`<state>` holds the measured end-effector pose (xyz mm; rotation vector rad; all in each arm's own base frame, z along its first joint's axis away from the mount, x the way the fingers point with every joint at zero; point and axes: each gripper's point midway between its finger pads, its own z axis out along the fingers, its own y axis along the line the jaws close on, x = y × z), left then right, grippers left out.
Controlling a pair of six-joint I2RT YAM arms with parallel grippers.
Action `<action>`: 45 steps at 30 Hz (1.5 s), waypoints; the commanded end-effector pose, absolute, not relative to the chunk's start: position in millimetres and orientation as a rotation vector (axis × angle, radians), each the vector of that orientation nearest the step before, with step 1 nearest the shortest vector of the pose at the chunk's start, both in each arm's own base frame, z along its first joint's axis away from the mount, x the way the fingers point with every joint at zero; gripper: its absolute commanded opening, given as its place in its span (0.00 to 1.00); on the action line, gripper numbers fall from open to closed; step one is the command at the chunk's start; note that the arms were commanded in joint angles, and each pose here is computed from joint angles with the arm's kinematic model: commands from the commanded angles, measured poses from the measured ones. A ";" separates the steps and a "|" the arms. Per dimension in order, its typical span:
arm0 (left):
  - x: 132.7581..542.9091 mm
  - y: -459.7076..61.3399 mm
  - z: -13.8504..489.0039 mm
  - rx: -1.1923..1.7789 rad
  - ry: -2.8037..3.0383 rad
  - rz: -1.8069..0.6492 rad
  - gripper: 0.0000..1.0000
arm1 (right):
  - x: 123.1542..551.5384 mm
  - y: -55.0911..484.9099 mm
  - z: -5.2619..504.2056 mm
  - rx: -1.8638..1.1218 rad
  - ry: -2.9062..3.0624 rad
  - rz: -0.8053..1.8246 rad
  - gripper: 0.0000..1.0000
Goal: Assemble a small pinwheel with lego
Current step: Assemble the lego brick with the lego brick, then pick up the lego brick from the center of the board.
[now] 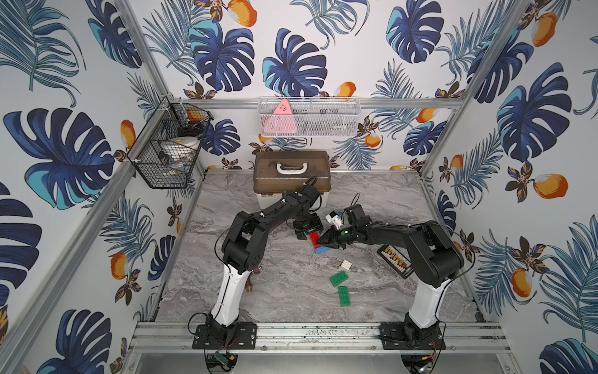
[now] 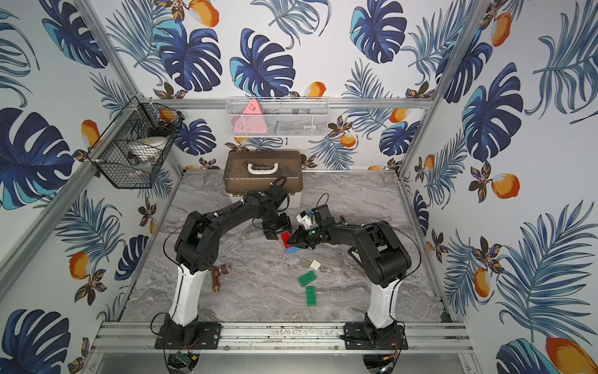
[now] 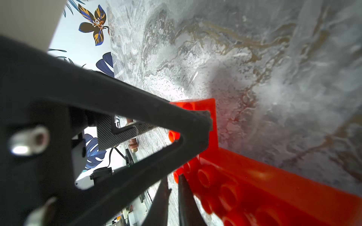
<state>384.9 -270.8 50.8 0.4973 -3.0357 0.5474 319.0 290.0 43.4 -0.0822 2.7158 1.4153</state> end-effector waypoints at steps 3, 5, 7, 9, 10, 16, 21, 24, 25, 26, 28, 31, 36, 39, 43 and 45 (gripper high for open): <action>392.5 -258.1 61.3 0.497 -3.129 0.481 0.68 | 313.4 248.9 -0.8 0.118 2.924 1.029 0.15; 401.0 -256.8 79.1 0.501 -3.196 0.545 0.68 | 313.2 251.0 2.5 0.101 2.920 1.050 0.15; 412.3 -259.2 105.4 0.450 -3.293 0.670 0.70 | 318.5 266.1 20.6 0.068 2.834 1.214 0.15; 420.8 -259.4 133.3 0.337 -3.408 0.776 0.73 | 327.8 285.8 52.2 0.060 2.694 1.442 0.16; 422.9 -257.9 146.9 0.263 -3.473 0.813 0.74 | 333.2 293.9 69.9 0.056 2.627 1.532 0.17; 398.2 -258.5 212.5 -0.394 -3.706 1.173 0.79 | 351.2 308.7 127.2 0.051 2.432 1.779 0.23; 342.6 -272.3 201.1 -1.056 -3.565 1.389 0.79 | 354.3 295.4 140.2 0.069 2.354 1.841 0.23; 309.0 -286.4 170.1 -1.405 -3.463 1.277 0.78 | 355.5 274.1 141.9 0.061 2.366 1.747 0.24; 298.0 -292.8 159.7 -1.521 -3.425 1.223 0.78 | 355.1 265.8 140.9 0.047 2.396 1.677 0.24; 287.9 -299.2 150.5 -1.611 -3.384 1.190 0.78 | 355.1 257.6 141.2 0.009 2.421 1.583 0.24; 264.7 -317.0 134.2 -1.771 -3.292 1.167 0.79 | 351.8 235.0 145.3 -0.095 2.475 1.285 0.24; 240.4 -332.9 110.8 -1.936 -3.252 1.000 0.84 | 348.8 202.9 162.4 -0.138 2.411 1.024 0.37; 226.1 -343.8 77.1 -2.003 -3.303 0.864 0.86 | 340.9 171.0 177.8 -0.070 2.278 0.955 0.51; 224.6 -346.5 61.0 -2.066 -3.314 0.746 0.85 | 334.9 165.9 184.0 -0.058 2.221 1.062 0.49; 224.6 -348.8 54.3 -2.126 -3.289 0.727 0.84 | 330.8 160.3 189.3 -0.056 2.197 1.180 0.47; 222.4 -349.9 47.3 -2.141 -3.258 0.710 0.83 | 330.9 158.1 188.6 -0.052 2.198 1.208 0.47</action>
